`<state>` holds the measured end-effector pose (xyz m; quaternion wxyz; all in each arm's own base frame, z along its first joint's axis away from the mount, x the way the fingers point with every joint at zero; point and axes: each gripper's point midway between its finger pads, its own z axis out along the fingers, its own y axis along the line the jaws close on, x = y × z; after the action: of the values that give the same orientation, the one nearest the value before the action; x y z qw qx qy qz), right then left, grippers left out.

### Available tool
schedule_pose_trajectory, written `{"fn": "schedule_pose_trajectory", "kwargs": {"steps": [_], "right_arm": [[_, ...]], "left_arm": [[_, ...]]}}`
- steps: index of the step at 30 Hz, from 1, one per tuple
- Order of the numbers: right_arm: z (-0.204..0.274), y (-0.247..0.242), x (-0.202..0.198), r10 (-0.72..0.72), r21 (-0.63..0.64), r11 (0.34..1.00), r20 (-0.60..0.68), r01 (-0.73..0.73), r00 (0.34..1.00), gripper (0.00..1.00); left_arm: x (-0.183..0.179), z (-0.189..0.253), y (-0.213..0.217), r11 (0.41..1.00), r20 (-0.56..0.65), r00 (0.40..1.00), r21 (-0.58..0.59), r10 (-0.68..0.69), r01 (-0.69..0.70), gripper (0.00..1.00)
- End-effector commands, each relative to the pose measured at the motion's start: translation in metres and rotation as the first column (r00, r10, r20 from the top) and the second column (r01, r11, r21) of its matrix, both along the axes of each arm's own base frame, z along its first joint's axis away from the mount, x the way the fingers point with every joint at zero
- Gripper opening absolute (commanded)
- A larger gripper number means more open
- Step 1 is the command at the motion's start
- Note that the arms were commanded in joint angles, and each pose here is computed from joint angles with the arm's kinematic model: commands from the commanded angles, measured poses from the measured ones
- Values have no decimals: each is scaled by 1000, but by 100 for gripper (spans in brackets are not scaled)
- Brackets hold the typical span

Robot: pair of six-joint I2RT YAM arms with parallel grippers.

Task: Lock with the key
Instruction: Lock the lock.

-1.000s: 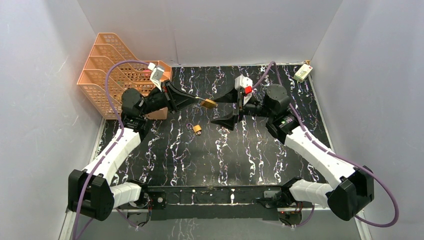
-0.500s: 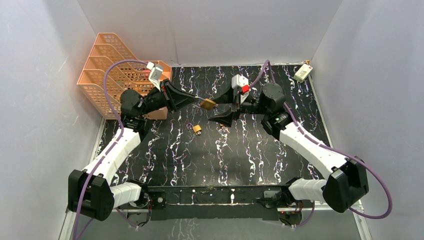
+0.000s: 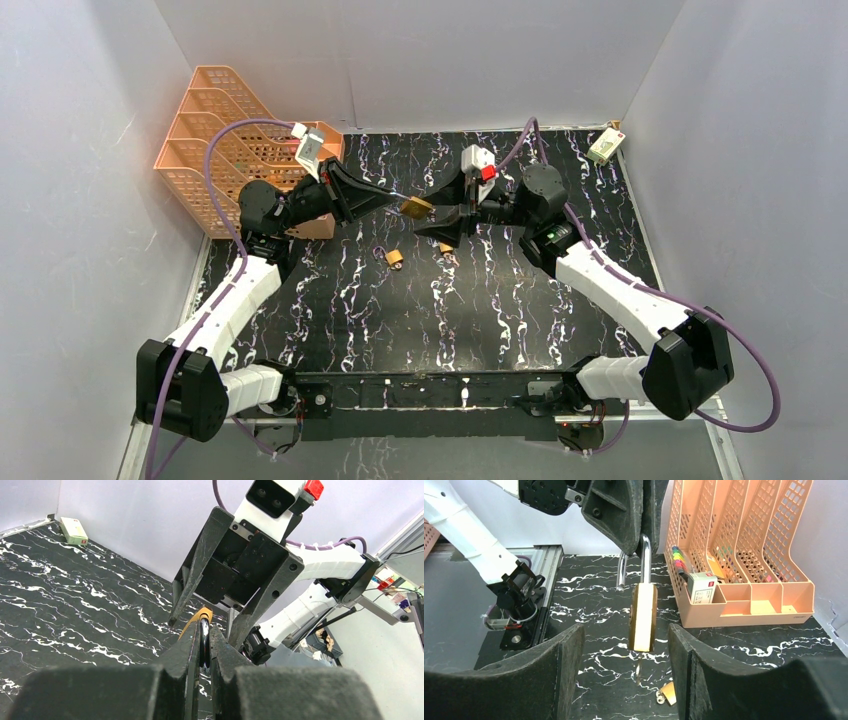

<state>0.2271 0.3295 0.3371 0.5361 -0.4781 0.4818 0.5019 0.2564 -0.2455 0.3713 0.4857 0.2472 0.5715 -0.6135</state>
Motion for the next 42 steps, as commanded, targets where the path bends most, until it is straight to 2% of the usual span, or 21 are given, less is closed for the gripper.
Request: {"fn": "schedule_pose_trajectory", "kwargs": {"steps": [1,3,6,8,10,16,19,22,23,24,25,26,30,35,40,42], "right_arm": [[35,0,5,-34,84,996,87,27,996,66],[37,0,6,-44,90,995,85,37,995,60],[36,-1,7,-49,87,995,84,42,995,46],[34,0,8,-48,83,996,79,41,996,27],[32,1,10,-54,77,996,65,49,996,2],[29,-1,19,-107,31,994,-8,107,994,0],[23,0,20,-94,-46,995,-51,92,994,0],[21,-4,12,-10,-106,994,-95,0,995,0],[19,-6,9,22,-121,992,-120,-37,993,0],[19,-10,8,47,-129,989,-140,-65,989,0],[19,-12,5,73,-134,987,-156,-94,985,0],[17,-15,1,100,-142,982,-184,-127,978,0],[11,-17,-5,155,-176,965,-215,-195,964,0],[13,-16,-13,220,-164,951,-232,-261,947,0],[15,-14,-12,236,-154,949,-228,-274,945,0],[17,-13,-11,241,-150,949,-223,-278,945,0]], "left_arm": [[-18,43,5,999,161,987,-51,1,7,0],[-17,41,5,999,157,988,-51,3,5,0],[-17,39,4,999,153,988,-49,2,5,0],[-17,38,5,999,155,988,-48,2,5,0],[-19,38,4,999,160,987,-47,-1,9,0],[-20,35,4,999,166,986,-33,-19,25,0],[-26,30,2,998,185,980,4,-68,69,3],[-34,21,2,989,189,972,55,-143,135,40],[-38,18,2,984,191,966,73,-171,160,49],[-43,14,2,977,192,960,95,-206,191,84],[-45,11,4,971,188,955,112,-229,211,97],[-47,10,6,966,184,951,128,-248,227,98],[-56,6,12,944,183,933,179,-309,278,98],[-55,-1,12,928,142,927,199,-346,316,83],[-45,-11,9,929,79,938,186,-338,319,60],[-44,-14,9,931,71,940,183,-332,315,58]]}}
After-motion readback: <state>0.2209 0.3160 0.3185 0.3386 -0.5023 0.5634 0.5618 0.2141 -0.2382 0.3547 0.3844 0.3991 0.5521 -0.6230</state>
